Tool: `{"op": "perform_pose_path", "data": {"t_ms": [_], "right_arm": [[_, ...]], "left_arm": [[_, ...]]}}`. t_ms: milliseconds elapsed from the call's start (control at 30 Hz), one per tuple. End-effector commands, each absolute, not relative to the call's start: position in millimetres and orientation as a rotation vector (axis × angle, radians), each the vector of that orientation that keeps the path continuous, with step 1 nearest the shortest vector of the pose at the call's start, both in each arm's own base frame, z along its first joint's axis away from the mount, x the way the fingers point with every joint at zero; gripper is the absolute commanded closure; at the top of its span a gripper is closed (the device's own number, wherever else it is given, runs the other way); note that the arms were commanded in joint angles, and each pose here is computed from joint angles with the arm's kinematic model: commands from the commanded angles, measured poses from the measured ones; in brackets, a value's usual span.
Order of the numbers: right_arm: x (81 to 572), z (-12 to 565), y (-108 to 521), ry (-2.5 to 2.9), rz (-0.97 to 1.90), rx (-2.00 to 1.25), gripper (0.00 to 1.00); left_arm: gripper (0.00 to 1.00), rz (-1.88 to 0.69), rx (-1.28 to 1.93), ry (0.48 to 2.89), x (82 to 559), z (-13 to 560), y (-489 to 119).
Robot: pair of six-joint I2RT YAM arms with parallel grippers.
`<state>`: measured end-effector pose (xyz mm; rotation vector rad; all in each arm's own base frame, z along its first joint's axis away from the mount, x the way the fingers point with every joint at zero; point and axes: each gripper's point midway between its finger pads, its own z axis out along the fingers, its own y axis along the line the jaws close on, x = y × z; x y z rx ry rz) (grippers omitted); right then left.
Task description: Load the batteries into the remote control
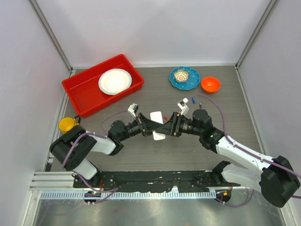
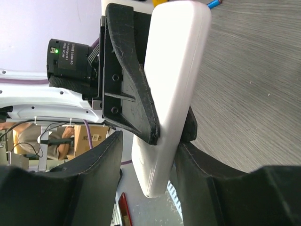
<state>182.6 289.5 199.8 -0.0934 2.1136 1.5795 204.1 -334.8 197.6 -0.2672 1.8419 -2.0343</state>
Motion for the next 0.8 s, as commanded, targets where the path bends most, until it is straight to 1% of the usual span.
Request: {"op": "perform_pose_path", "data": {"t_ms": [0,267,767], "right_arm": [[178.8,253.8,295.1,1.905,1.665,-0.258,0.47],[157.0,243.7,293.1,1.967,1.685,-0.400,0.46],[147.7,226.8,288.6,2.042,1.679,-0.403,0.43]], "left_arm": [[1.00,-2.153,-0.036,1.643,175.8,238.8,-331.6],[1.00,-2.117,-0.061,1.644,183.8,238.2,-329.1],[1.00,-2.032,-0.065,1.655,192.2,245.5,-328.2]]}}
